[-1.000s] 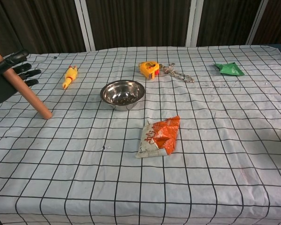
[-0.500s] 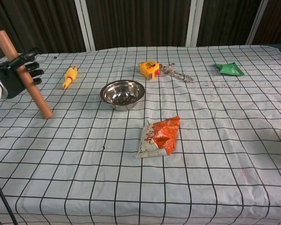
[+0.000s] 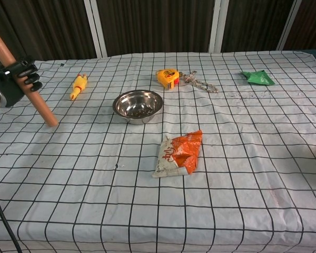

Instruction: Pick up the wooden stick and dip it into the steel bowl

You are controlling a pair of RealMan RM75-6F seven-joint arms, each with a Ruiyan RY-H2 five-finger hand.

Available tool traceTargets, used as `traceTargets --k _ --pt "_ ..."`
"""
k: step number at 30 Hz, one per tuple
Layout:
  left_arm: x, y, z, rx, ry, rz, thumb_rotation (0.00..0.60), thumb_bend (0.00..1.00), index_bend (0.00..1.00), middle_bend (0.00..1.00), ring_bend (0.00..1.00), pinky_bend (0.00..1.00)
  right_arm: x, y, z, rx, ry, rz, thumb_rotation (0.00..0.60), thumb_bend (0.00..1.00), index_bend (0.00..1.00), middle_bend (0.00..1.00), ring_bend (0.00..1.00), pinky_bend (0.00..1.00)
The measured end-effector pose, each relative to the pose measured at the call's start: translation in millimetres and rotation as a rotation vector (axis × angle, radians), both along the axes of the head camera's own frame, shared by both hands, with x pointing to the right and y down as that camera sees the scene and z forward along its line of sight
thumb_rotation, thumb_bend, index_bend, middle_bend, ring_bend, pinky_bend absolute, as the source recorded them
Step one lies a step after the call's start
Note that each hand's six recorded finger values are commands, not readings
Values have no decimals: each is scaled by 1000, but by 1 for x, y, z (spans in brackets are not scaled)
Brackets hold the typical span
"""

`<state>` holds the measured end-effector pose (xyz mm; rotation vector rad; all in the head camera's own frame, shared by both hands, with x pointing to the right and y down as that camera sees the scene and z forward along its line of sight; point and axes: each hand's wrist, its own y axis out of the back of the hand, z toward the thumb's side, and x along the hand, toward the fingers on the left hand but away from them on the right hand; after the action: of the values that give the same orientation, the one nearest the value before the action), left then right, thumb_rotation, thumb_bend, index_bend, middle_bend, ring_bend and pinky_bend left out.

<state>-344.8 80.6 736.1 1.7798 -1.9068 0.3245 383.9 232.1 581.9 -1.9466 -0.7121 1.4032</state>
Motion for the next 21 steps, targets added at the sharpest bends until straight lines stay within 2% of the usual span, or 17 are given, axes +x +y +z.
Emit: traceTargets --k 6,12,16,21 --pt "2 -2 -9 40 -21 3 600 997 1000 1000 1000 1000 -2 2 1 -12 -4 -9 600 379 0 0 0 0" --pt "20 -12 -19 85 -121 76 600 978 1000 1000 1000 1000 -6 4 2 -27 -15 -22 600 380 0 0 0 0" --pt "50 -30 -33 143 -204 151 600 974 1000 1000 1000 1000 -7 6 3 -44 -25 -29 600 379 0 0 0 0" --pt "107 -54 -56 206 -215 225 600 971 1000 1000 1000 1000 -5 4 3 -57 -34 -24 600 379 0 0 0 0"
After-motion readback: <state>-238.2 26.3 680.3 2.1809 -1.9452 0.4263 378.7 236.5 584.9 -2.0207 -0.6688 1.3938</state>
